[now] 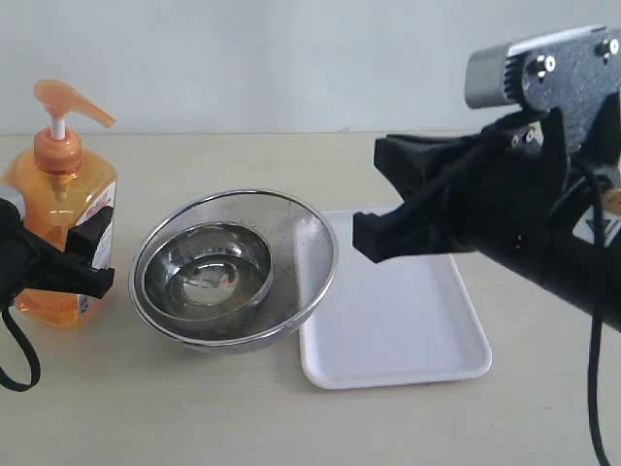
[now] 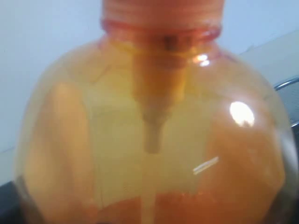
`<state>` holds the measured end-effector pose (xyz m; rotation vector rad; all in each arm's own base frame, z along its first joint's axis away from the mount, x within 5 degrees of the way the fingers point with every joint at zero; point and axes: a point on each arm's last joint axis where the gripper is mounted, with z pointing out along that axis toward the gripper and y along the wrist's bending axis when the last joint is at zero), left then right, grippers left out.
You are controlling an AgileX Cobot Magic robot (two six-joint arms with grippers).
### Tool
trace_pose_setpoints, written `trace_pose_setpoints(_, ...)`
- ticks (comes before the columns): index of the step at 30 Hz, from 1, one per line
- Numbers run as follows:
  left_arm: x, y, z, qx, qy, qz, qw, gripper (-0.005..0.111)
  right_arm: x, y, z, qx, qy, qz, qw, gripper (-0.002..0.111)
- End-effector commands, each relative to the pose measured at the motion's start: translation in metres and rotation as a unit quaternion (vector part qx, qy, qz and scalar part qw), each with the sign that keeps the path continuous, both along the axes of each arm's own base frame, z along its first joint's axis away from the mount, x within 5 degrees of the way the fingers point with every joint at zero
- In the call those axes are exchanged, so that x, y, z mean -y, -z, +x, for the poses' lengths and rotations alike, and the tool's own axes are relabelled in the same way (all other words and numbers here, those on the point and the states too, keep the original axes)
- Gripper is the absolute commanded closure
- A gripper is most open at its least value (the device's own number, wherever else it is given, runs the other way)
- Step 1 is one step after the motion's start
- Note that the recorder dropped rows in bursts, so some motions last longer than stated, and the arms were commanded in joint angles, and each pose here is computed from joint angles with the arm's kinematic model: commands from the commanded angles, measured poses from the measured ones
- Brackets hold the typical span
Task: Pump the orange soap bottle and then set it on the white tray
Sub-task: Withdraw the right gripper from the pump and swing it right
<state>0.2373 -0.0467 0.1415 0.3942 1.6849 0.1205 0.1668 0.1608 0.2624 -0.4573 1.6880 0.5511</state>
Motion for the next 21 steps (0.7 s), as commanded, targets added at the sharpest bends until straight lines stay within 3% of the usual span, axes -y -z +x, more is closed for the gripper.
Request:
trace_pose_setpoints(1,0.002,0.001,0.0,-0.006,0.002,-0.01,1.0,0.102,0.001,0.012,-0.006,-0.067,-0.014,-0.02,0.997,0.108)
trace_pose_setpoints(15,0.003,0.001,0.0,-0.006,0.007,-0.011,1.0,0.102,0.0,0.014,-0.007,-0.074,-0.02,-0.026,0.997,0.108)
trace_pose_setpoints(21,0.001,0.001,0.0,-0.008,-0.005,-0.024,1.0,0.102,0.01,-0.006,-0.016,-0.047,-0.023,0.007,0.999,0.108)
